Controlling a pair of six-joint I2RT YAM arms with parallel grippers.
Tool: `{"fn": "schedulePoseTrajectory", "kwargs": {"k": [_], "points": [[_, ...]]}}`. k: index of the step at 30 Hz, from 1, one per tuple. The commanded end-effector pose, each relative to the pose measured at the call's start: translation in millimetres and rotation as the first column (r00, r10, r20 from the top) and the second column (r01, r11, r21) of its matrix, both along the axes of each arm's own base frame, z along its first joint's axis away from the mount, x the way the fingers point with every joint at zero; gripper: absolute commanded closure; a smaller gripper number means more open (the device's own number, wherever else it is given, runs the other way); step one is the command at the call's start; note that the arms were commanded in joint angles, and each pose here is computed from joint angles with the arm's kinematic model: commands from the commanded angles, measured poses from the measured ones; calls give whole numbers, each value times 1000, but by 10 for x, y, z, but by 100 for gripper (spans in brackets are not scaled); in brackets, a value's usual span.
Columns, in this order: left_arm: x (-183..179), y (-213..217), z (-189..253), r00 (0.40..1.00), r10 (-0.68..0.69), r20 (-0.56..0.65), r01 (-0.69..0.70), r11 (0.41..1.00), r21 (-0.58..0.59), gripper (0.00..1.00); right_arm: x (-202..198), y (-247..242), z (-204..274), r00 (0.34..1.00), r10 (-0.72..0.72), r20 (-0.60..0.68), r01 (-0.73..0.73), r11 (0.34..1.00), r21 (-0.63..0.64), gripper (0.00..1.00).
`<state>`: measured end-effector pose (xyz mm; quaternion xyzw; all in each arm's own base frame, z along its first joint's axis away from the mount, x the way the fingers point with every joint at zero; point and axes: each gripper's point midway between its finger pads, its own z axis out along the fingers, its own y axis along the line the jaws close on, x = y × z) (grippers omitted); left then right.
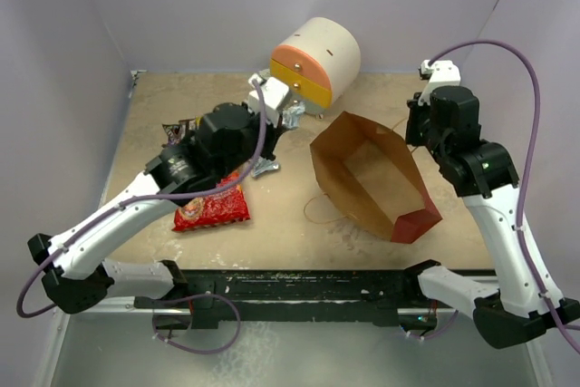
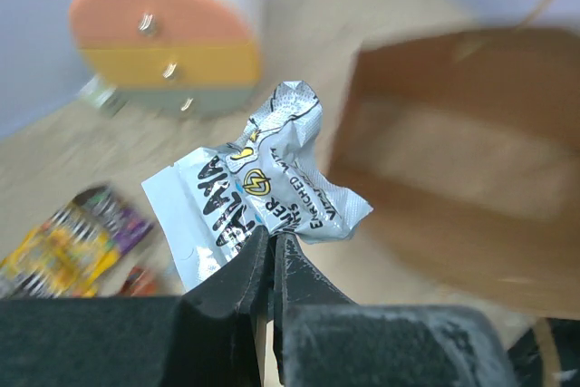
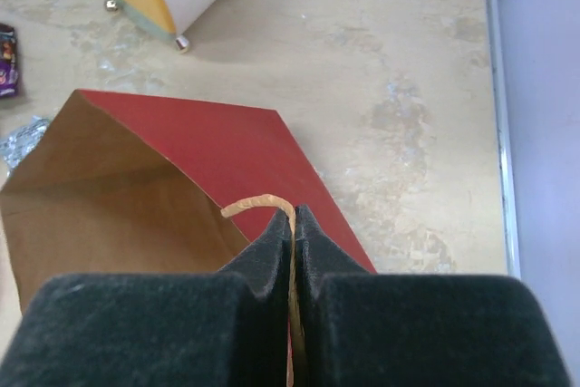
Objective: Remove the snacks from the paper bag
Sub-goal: Place the snack at the center of the board.
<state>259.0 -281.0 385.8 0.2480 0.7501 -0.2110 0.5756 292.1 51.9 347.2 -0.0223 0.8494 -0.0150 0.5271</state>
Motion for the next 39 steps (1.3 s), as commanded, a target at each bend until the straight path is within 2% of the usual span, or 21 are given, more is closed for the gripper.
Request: {"fn": "schedulePoseTrajectory", "kwargs": {"k": [1,4,9,14,21,23,26,32,39], "points": [[301,417,-657,977,181,116,-203,953,227,100,-32,-107,312,992,-64,106,60,998,34,100],[329,423,-939,975,160,152,-194,950,246,100,-20,-2,344,992,-29,123,19,996,82,100],[312,206,-1696,995,92,42,-100,949,298,100,14,131,414,990,18,140,-36,991,127,100],[300,244,-2528,995,96,-25,-78,917,392,100,19,243,523,983,73,170,-99,984,150,100],[323,400,-2992,985,160,-60,-113,872,476,99,9,285,525,982,81,172,-112,978,176,100],[334,409,-3039,980,181,-83,-120,870,478,91,2,310,526,981,87,176,-121,974,192,100],[337,423,-3081,969,221,-110,-145,869,472,69,5,372,532,978,104,183,-144,965,219,100],[219,522,-2978,928,314,-201,-215,892,397,56,80,566,643,967,147,210,-206,933,295,100],[31,722,-2244,917,340,-210,-280,922,268,28,182,810,901,947,179,268,-280,868,410,100]]}}
